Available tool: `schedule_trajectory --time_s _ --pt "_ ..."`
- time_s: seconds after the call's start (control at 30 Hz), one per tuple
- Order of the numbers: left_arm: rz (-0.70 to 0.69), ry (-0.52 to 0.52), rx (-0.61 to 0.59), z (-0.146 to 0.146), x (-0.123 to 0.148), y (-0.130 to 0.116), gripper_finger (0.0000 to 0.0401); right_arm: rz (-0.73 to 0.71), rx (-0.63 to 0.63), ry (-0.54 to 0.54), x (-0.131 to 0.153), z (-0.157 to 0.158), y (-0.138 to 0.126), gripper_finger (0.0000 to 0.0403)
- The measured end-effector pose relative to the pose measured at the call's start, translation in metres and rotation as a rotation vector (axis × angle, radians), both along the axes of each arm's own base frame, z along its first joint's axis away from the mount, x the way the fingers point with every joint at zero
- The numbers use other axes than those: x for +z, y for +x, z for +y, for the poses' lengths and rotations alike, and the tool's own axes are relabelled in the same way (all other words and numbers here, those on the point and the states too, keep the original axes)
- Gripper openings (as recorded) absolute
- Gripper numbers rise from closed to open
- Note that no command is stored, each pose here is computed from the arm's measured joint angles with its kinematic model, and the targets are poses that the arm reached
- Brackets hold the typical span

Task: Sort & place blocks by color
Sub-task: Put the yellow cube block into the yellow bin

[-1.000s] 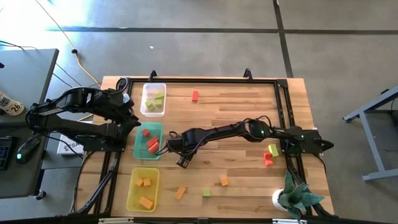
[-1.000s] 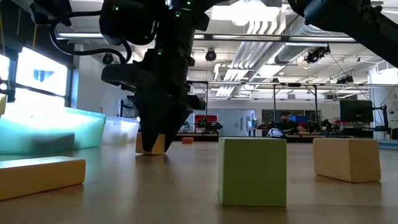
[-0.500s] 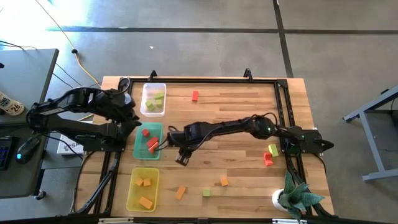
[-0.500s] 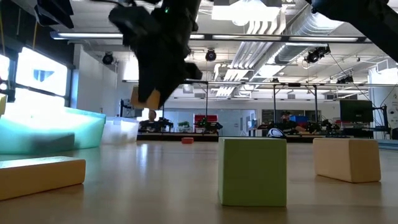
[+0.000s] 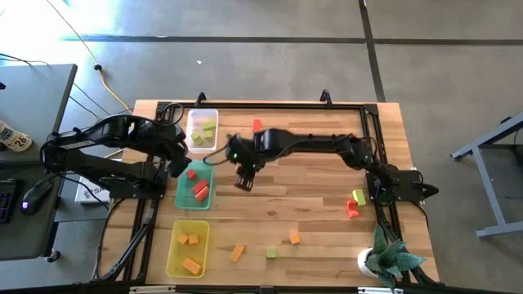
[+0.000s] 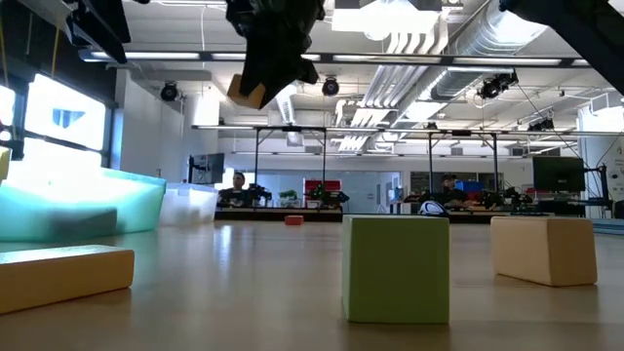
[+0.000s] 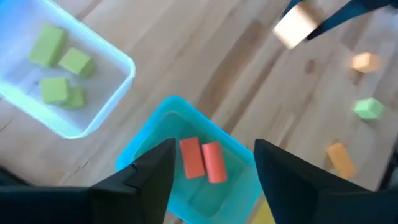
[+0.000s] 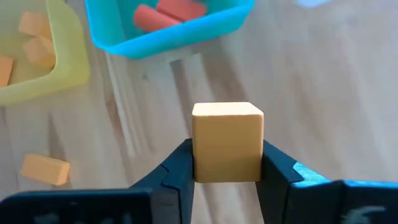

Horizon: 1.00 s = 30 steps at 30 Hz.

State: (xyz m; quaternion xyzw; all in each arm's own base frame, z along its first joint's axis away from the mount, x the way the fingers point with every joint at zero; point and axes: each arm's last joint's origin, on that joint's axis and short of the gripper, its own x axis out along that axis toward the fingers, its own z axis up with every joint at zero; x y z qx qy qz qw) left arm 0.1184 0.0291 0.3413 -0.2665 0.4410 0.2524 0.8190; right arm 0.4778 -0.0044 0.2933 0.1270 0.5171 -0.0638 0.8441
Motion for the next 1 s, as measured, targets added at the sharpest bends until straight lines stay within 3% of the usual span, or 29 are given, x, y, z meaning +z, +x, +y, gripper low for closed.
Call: schedule_trajectory --time_s 0.33,0.53,1.0 --pt "0.050 0.025 0.006 0.008 -0.005 0.012 0.0224 -0.040 0.088 -0.076 0.032 -0.047 -0.022 0.0101" --pt "-0.040 0.051 0.005 0.011 -0.001 0.023 0.0224 -0.075 0.182 -0.052 0.040 -0.069 -0.029 0.0101" --pt "-0.320 0.190 -0.075 0.016 0.019 0.045 0.0223 -0.236 0.458 0.150 0.045 -0.104 -0.039 0.0101"
